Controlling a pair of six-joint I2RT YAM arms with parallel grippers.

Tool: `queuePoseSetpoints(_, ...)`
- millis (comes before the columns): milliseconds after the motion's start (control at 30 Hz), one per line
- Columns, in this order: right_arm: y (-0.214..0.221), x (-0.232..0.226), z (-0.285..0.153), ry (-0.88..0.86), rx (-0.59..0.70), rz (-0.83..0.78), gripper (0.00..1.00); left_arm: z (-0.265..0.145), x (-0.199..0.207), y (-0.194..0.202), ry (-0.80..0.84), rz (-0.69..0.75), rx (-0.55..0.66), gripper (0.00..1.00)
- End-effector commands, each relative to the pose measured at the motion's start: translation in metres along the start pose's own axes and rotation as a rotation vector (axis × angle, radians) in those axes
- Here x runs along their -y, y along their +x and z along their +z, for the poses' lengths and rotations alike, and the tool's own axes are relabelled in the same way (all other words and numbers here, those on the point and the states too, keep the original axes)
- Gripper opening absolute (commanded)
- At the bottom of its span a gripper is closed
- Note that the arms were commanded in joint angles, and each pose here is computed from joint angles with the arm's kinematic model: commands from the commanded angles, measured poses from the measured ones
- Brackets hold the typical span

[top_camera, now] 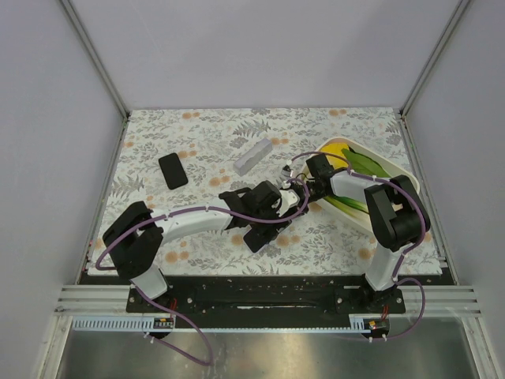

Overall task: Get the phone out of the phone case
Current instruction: Pick up the phone at the center of the board.

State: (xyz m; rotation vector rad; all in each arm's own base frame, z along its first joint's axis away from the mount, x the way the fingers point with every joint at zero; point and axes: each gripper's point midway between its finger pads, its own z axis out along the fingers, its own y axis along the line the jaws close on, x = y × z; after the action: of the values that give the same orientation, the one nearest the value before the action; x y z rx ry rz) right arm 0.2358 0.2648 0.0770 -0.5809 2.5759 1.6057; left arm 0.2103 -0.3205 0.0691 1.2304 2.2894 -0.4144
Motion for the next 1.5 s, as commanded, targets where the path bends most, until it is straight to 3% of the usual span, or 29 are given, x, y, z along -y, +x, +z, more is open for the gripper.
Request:
queuePoseSetpoints(0,-0.012,-0.016,-0.005,-0.02,0.025,-0.124,0.0,-0.02,-0.001,-0.049,-0.01,0.013,0.17,0.0)
queuePoseSetpoints(67,-0.013,-0.017,-0.008,-0.009,0.032,-0.136,0.0,-0.02,-0.002,-0.048,-0.013,0.013,0.168,0.13)
queuePoseSetpoints(133,-0.015,-0.018,-0.012,0.0,0.041,-0.144,0.0,-0.023,-0.003,-0.049,-0.012,0.007,0.173,0.38)
queuePoseSetpoints(267,-0.019,-0.022,-0.024,0.02,0.068,-0.175,0.0,-0.028,0.0,-0.05,0.037,0.006,0.182,0.74)
queuePoseSetpoints(367,-0.025,-0.029,-0.034,0.044,0.091,-0.232,0.0,-0.036,0.005,-0.051,0.108,0.01,0.193,0.93)
queuePoseSetpoints(433,-0.029,-0.034,-0.04,0.069,0.107,-0.268,0.0,-0.043,0.007,-0.051,0.156,0.007,0.208,0.99)
queuePoseSetpoints(733,-0.033,-0.05,-0.063,0.148,0.112,-0.412,0.0,-0.088,-0.009,-0.065,0.289,0.0,0.304,0.99)
queuePoseSetpoints(1000,-0.039,-0.108,-0.095,0.159,0.116,-0.684,0.0,-0.14,-0.019,-0.078,0.43,0.046,0.431,0.99)
queuePoseSetpoints(1200,-0.026,-0.139,-0.1,0.168,0.035,-0.856,0.0,-0.17,-0.007,-0.09,0.497,0.149,0.488,0.99)
queuePoseSetpoints(1467,-0.02,-0.174,-0.096,0.131,-0.028,-0.999,0.0,-0.185,-0.002,-0.114,0.555,0.153,0.535,0.91)
